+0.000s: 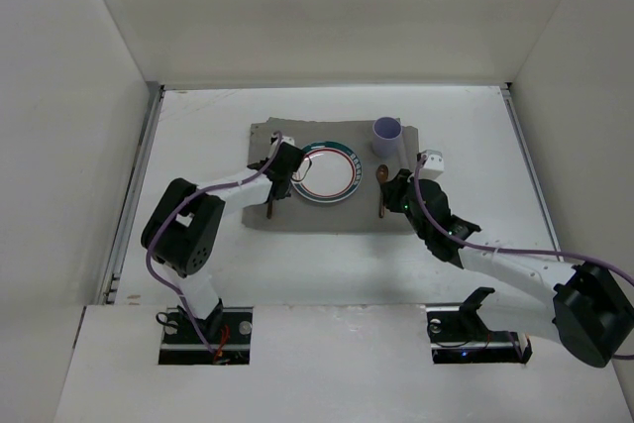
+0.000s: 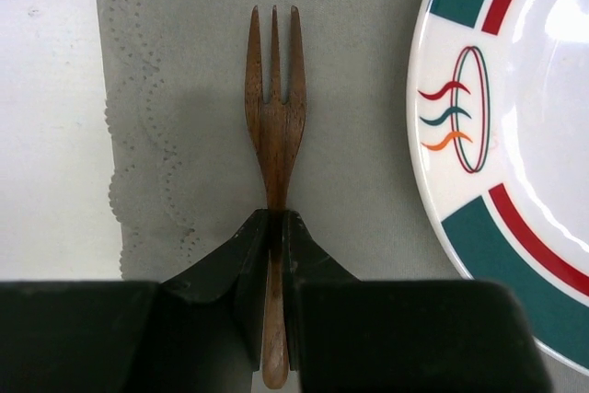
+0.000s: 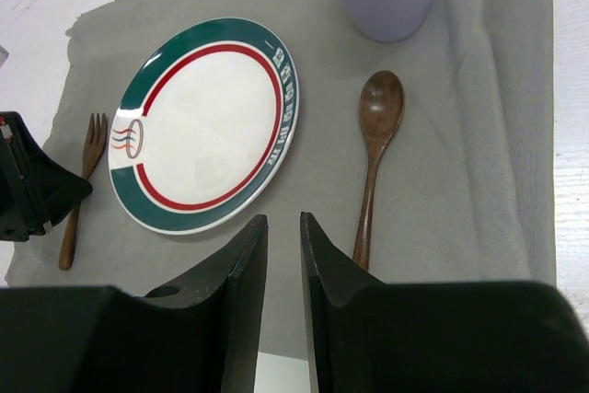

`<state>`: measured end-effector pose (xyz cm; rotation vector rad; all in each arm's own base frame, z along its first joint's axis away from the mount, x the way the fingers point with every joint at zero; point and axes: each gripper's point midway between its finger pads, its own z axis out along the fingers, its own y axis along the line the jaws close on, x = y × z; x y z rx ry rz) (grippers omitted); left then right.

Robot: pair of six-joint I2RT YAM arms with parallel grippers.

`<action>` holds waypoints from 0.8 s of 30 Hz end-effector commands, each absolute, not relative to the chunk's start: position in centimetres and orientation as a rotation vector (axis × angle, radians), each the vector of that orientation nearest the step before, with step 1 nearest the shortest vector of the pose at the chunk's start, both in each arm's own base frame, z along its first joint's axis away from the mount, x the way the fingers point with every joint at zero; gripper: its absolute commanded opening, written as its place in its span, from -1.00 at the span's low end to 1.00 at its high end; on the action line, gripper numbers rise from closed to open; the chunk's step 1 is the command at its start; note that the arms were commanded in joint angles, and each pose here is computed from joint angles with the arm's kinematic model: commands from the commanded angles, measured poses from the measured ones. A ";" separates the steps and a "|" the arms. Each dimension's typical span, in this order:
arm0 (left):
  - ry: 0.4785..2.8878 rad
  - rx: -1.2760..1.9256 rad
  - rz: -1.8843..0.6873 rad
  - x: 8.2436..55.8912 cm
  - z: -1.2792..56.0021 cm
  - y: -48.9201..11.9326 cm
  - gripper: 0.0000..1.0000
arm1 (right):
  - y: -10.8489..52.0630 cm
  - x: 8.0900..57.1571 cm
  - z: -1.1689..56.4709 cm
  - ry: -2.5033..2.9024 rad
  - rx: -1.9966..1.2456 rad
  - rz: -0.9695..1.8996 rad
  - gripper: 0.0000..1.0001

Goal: Set the dinner table for one person

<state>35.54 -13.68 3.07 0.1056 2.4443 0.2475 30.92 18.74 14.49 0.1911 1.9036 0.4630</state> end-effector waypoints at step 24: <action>2.137 -0.069 0.141 34.4 12.6 -13.4 1.00 | 18.1 31.3 16.6 1.824 0.234 0.494 0.00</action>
